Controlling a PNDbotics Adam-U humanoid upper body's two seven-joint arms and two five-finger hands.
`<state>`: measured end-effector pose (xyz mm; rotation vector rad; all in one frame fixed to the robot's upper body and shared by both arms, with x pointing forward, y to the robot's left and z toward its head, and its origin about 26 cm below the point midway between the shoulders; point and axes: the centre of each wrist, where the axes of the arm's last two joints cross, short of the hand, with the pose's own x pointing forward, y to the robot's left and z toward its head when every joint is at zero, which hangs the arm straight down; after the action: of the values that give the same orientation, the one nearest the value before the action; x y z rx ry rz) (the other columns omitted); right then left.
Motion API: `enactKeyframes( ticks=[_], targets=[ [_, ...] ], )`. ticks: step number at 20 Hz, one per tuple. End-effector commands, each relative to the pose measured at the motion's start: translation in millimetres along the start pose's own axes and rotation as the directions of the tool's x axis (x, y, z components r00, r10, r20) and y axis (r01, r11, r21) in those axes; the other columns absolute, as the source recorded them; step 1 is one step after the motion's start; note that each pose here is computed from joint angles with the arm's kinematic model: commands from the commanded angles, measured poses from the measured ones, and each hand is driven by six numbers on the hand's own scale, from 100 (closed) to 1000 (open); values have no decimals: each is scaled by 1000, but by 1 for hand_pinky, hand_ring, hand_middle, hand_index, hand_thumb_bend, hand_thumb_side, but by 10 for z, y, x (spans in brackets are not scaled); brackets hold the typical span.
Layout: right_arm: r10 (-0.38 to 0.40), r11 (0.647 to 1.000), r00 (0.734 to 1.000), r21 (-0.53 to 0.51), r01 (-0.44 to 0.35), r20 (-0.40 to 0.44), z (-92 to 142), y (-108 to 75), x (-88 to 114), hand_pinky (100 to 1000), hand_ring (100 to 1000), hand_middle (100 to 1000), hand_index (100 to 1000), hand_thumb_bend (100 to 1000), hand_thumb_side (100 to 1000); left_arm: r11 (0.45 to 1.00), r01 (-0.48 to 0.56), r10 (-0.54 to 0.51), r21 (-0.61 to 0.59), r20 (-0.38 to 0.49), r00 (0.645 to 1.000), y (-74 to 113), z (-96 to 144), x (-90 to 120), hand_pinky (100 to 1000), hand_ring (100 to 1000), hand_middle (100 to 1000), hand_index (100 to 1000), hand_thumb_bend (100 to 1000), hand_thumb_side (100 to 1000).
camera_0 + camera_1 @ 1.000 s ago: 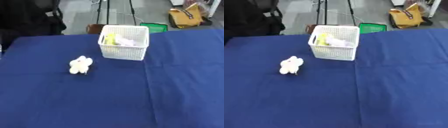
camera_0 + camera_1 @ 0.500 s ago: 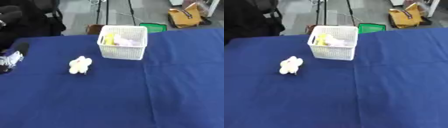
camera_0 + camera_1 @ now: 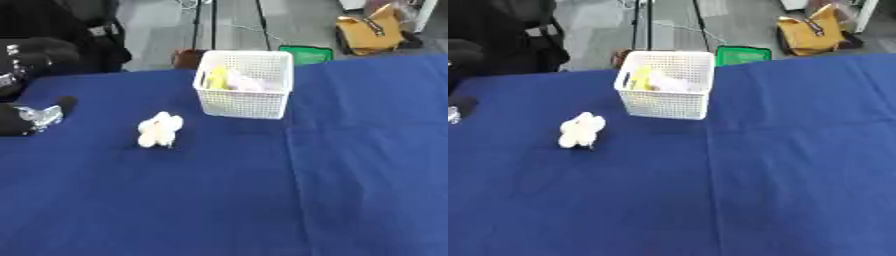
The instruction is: Pick up objects on the table and place them in the box.
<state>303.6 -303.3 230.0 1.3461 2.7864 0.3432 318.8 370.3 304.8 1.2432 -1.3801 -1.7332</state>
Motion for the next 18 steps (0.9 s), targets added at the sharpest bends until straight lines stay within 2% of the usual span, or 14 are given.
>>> enactKeyframes(
  ticks=[1, 5, 6, 8, 9, 18],
  targets=[
    [-44, 998, 997, -37, 46, 63, -78, -10, 29, 732, 723, 622, 767, 100, 877, 994, 53, -54, -93, -14, 998, -2, -18, -190, 895, 936, 961, 1000, 317, 827],
    [-44, 998, 997, -34, 46, 57, -60, -14, 31, 731, 721, 620, 765, 100, 873, 985, 57, -59, -165, -9, 998, -97, -148, -310, 900, 945, 963, 1000, 421, 760],
    [-43, 998, 998, -33, 45, 56, -57, -16, 31, 731, 720, 619, 763, 100, 871, 983, 58, -60, -175, -8, 998, -112, -177, -329, 917, 957, 971, 1000, 541, 768],
    [-46, 998, 998, -32, 48, 54, -52, -13, 34, 731, 719, 619, 762, 100, 871, 978, 33, -35, -205, -4, 999, -167, -274, -366, 917, 958, 971, 1000, 550, 767],
    [-47, 998, 998, -32, 49, 52, -48, -11, 36, 731, 718, 618, 761, 100, 870, 976, 18, -19, -215, -4, 1000, -186, -325, -383, 919, 958, 968, 1000, 601, 757],
    [-53, 998, 998, -31, 54, 43, -30, -8, 43, 730, 717, 616, 760, 100, 868, 968, -135, 138, -212, -2, 990, -320, -726, -433, 915, 948, 953, 1000, 576, 772]
  ],
)
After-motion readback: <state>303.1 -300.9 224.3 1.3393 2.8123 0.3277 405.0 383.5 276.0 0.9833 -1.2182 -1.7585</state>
